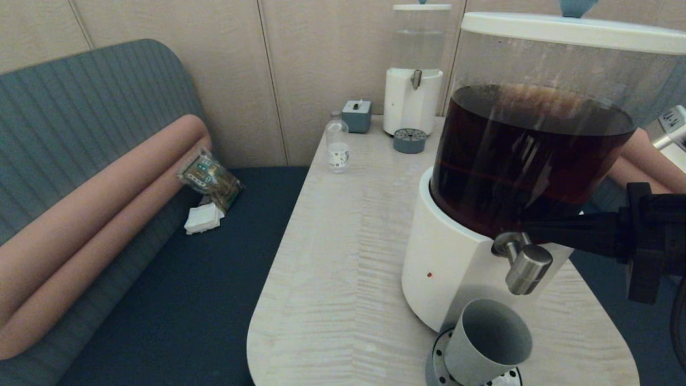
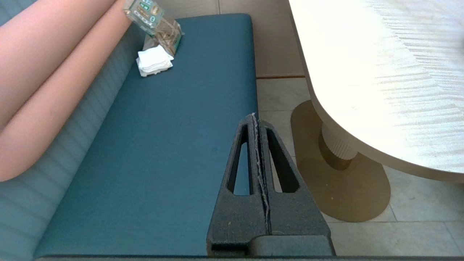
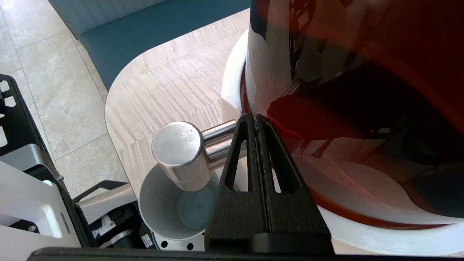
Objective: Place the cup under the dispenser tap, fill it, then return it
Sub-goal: Turn on the faucet
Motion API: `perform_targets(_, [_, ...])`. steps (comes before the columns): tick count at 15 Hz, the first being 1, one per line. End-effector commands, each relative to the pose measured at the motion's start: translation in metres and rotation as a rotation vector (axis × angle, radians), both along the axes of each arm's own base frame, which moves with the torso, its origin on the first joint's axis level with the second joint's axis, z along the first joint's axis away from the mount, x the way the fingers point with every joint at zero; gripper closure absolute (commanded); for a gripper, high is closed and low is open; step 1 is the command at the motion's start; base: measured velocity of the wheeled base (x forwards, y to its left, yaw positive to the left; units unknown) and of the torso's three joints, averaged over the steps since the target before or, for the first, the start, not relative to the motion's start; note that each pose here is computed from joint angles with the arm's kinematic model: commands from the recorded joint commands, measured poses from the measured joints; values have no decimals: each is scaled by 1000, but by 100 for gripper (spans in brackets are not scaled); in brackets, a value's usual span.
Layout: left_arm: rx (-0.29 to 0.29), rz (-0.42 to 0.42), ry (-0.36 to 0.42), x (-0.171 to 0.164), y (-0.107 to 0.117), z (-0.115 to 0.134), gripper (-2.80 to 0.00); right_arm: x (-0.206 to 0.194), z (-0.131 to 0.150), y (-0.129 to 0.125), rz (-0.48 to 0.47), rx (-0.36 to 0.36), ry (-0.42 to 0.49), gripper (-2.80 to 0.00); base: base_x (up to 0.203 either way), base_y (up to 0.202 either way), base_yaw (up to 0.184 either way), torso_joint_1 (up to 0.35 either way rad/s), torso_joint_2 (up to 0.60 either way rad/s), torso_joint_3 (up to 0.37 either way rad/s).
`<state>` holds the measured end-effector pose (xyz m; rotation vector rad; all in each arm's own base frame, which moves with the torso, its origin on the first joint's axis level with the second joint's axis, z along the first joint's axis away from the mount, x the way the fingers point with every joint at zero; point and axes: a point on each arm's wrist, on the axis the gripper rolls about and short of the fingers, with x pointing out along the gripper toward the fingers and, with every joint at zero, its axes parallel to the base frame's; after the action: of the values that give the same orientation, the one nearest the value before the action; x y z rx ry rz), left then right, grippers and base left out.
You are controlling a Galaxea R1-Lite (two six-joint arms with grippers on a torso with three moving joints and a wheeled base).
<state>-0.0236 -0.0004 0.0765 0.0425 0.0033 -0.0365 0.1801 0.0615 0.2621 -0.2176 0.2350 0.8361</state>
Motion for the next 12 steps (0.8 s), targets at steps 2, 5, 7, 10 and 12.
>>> perform_targets(2, [0,0,2,0,0,0,0,0,-2,0,7,-2,8,0,0,0,0,0,0,0])
perform_targets(5, [0,0,1,0,0,0,0,-2,-5,3,32,-1,16,0,0,0,0,0,0,0])
perform_targets(7, [0,0,1,0,0,0,0,-3,-4,5,42,0,13,0,0,0,0,0,0,0])
perform_targets(10, [0,0,1,0,0,0,0,-2,-3,6,47,4,-2,0,0,0,0,0,0,0])
perform_targets(12, [0,0,1,0,0,0,0,-2,-3,7,50,7,-2,0,0,0,0,0,0,0])
